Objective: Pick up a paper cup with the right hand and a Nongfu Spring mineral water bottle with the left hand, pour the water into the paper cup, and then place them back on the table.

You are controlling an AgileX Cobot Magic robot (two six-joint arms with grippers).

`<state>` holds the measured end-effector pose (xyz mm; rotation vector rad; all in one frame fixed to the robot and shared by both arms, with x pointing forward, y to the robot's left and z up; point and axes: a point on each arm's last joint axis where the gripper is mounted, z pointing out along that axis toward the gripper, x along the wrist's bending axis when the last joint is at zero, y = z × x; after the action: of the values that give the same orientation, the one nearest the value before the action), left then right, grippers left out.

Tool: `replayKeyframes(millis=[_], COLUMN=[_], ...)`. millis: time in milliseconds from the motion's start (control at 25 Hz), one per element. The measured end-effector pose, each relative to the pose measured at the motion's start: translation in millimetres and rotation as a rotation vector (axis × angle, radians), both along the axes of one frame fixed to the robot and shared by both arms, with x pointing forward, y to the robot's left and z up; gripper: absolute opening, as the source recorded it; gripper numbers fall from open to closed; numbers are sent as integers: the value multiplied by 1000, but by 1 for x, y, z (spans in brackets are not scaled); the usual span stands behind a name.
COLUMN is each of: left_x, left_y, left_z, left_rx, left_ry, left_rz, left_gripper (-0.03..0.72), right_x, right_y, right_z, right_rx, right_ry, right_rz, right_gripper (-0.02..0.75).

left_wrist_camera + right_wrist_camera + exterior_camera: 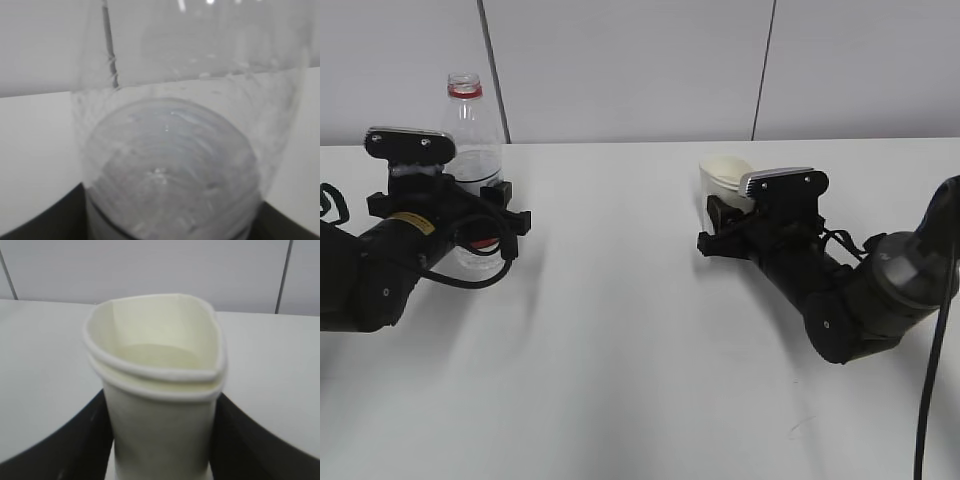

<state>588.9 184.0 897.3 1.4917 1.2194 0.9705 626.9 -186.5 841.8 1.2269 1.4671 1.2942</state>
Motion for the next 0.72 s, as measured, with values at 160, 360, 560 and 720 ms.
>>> replayKeyframes(millis=[160,360,560,720], left_x=[0,0,0,0], left_y=[-1,-2,-2,-2], left_z=[0,0,0,0], left_rx=[4,9,9,9], left_ry=[-2,-3,-3,-4], left_rz=[-10,-20,-20,-21], left_gripper=[394,394,394,394], right_x=[-1,-2,-2,-2], right_y=[-2,-3,-3,-3], right_z=[-11,-15,-16,-17], right_rx=[1,2,2,2], right_ry=[-1,-11,-11,-14], right_rz=[-16,-20,-22,-22], right_gripper=[402,402,402,402])
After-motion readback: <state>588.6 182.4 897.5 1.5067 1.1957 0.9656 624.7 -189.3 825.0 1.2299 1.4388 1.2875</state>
